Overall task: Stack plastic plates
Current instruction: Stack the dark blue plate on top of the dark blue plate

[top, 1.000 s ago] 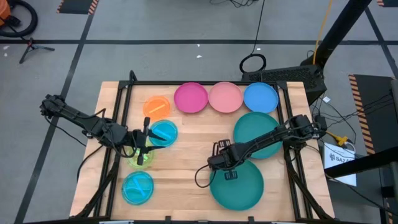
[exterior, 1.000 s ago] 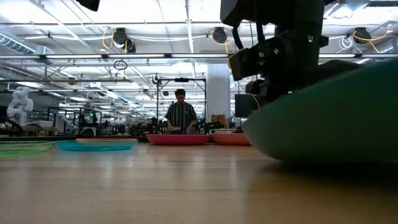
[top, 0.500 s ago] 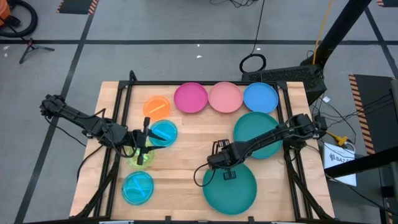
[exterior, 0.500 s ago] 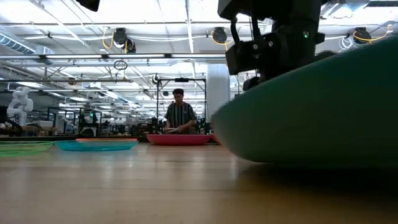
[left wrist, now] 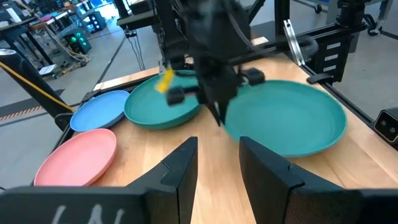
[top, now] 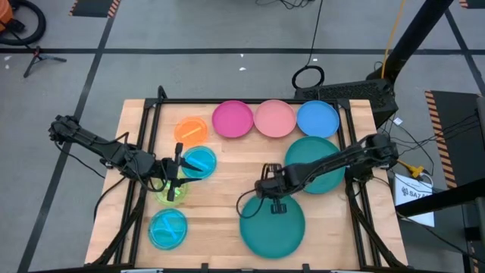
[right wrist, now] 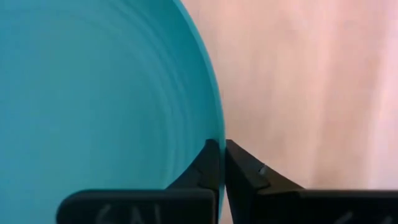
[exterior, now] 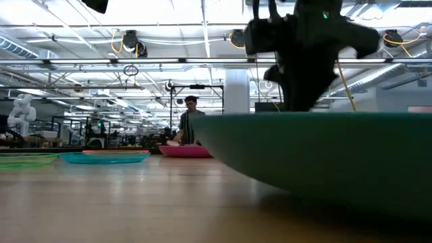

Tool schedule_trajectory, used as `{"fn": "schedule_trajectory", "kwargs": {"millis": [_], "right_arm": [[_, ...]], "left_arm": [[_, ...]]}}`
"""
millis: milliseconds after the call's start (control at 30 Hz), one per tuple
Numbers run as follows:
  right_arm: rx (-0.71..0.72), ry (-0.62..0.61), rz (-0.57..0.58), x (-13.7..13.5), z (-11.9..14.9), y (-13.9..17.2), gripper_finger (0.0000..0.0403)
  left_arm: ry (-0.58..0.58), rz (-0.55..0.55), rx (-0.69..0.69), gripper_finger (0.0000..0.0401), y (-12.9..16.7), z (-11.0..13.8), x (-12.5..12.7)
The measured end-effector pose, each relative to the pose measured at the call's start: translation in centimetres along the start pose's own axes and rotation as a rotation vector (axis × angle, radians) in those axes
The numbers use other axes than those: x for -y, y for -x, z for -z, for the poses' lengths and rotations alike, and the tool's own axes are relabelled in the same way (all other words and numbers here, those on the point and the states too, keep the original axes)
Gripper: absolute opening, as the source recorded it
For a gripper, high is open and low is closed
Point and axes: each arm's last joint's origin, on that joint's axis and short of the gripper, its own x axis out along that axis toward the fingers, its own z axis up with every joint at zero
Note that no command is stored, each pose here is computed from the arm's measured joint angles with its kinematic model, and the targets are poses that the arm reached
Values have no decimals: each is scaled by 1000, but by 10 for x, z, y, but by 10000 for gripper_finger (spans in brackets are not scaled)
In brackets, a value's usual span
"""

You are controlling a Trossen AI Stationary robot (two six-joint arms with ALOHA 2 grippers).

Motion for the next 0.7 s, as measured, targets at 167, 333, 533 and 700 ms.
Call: {"fn": "schedule_trajectory", "kwargs": {"millis": [167,333,533,700], "right_arm": [[67,-122,13,21,5,34,1],[112,-217,23,45,20,73,1],[180,-248,22,68,47,120,1],[101,-349,128,87,83,145,1]], "left_arm": [[0,0,0,125,0,0,0],[0,0,0,125,0,0,0],[10,0,0,125,0,0,0],[21,0,1,125,0,0,0]]}}
